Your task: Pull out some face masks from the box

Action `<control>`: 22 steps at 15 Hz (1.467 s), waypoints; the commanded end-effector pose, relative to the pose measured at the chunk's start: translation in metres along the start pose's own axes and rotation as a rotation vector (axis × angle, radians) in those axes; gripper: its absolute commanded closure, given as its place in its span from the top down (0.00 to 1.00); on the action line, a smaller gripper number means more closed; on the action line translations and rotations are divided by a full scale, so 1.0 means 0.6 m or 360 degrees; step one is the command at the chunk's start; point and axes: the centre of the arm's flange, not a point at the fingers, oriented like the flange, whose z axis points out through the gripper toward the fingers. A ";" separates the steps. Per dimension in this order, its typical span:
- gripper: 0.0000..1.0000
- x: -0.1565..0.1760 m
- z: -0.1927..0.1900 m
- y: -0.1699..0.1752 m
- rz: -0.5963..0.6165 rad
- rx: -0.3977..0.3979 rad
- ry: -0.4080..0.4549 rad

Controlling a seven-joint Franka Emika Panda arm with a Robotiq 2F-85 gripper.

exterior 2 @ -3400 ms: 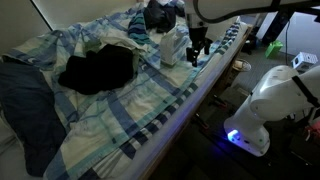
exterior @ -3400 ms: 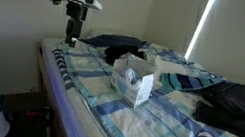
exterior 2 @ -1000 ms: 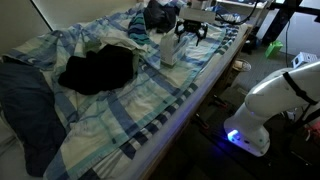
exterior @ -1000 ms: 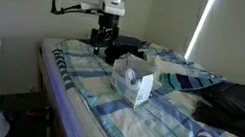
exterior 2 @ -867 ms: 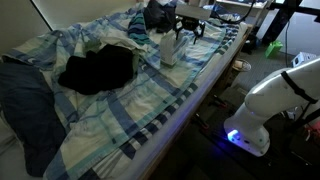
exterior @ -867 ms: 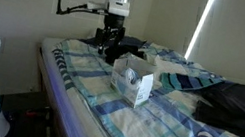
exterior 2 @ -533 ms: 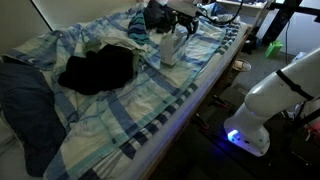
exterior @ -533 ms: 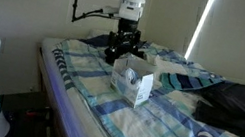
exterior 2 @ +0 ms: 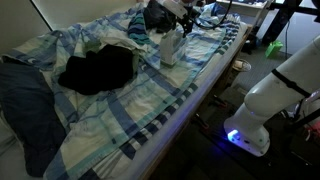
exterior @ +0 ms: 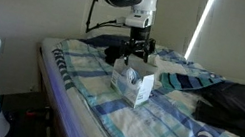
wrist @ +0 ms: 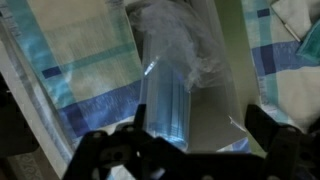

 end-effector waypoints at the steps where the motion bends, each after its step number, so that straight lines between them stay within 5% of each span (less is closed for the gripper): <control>1: 1.00 -0.014 -0.041 0.010 0.0069 0.0102 0.0038; 6: 1.00 -0.037 -0.091 0.045 0.0119 0.0146 0.0039; 13: 1.00 -0.065 -0.080 0.102 0.0133 -0.0023 0.0006; 22: 1.00 0.028 0.023 0.087 0.0308 -0.0172 -0.0096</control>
